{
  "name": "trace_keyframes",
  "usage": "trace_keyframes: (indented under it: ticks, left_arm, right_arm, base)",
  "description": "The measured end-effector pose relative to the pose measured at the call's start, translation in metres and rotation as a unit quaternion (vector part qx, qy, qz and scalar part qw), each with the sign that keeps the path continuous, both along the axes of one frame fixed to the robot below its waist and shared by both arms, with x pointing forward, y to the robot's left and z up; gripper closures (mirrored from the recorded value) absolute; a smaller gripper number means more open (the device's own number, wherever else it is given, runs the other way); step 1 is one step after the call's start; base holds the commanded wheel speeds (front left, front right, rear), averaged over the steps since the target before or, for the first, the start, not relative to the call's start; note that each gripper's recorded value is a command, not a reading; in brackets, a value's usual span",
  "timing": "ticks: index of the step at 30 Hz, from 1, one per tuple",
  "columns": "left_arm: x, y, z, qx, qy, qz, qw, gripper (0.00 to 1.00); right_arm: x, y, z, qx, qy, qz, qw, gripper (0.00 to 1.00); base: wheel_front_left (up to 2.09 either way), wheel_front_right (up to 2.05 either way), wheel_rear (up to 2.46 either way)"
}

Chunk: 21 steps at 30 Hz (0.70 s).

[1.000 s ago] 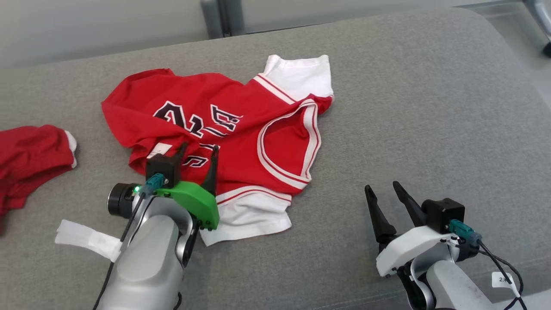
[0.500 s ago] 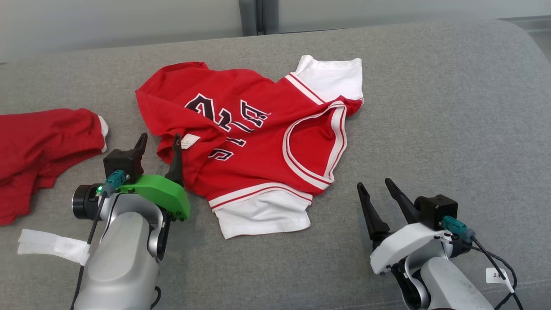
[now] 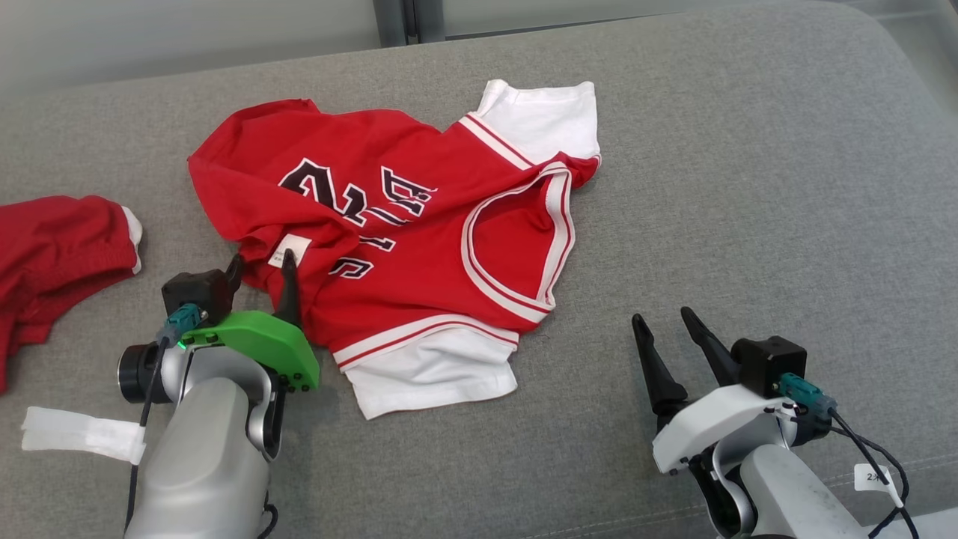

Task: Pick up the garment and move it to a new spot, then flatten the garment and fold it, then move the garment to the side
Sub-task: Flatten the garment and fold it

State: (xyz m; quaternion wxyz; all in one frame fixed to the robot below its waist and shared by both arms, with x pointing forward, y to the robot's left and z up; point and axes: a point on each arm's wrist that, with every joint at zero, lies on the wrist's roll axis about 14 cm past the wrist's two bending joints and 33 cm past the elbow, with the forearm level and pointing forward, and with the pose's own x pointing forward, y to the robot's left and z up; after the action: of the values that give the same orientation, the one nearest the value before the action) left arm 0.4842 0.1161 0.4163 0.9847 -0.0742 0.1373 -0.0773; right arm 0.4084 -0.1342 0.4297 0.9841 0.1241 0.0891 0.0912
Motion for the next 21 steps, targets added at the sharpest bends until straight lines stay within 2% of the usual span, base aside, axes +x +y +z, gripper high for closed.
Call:
trace_keyframes:
  ticks: [3, 6, 7, 8, 9, 10, 16, 21]
  left_arm:
    - [0.006, 0.002, 0.003, -0.005, -0.003, 0.006, 1.0, 0.0]
    - [0.009, 0.003, 0.002, -0.007, -0.003, 0.01, 1.0, 0.0]
    - [0.009, 0.003, 0.001, -0.008, -0.002, 0.01, 1.0, 0.05]
    - [0.01, 0.003, 0.001, -0.008, -0.001, 0.011, 1.0, 0.28]
    - [0.011, 0.003, 0.001, -0.01, -0.002, 0.012, 1.0, 0.6]
    - [0.013, 0.003, 0.002, -0.011, -0.003, 0.013, 1.0, 1.0]
    - [0.022, 0.011, 0.024, -0.034, -0.036, 0.028, 0.998, 1.0]
    - [0.026, 0.038, 0.06, -0.048, -0.091, 0.065, 0.993, 1.0]
  right_arm:
    - [0.001, 0.0, -0.001, -0.001, 0.001, 0.0, 1.0, 0.0]
    - [0.002, 0.0, -0.002, -0.003, 0.002, 0.002, 1.0, 0.0]
    - [0.002, 0.0, -0.002, -0.003, 0.001, 0.003, 1.0, 0.0]
    - [0.002, 0.001, -0.001, -0.004, 0.001, 0.004, 1.0, 0.0]
    - [0.003, 0.0, -0.002, -0.004, 0.001, 0.004, 1.0, 0.0]
    - [0.002, 0.0, -0.002, -0.004, 0.002, 0.003, 1.0, 0.0]
    - [0.004, -0.005, -0.002, -0.005, 0.001, -0.003, 1.0, 0.0]
    - [0.005, 0.002, -0.003, 0.003, 0.002, 0.002, 1.0, 0.0]
  base:
    - [0.0, 0.0, 0.0]
    - [0.0, 0.0, 0.0]
    - [0.0, 0.0, 0.0]
    - [0.0, 0.0, 0.0]
    - [0.0, 0.0, 0.0]
    - [0.0, 0.0, 0.0]
    - [0.0, 0.0, 0.0]
    - [0.0, 0.0, 0.0]
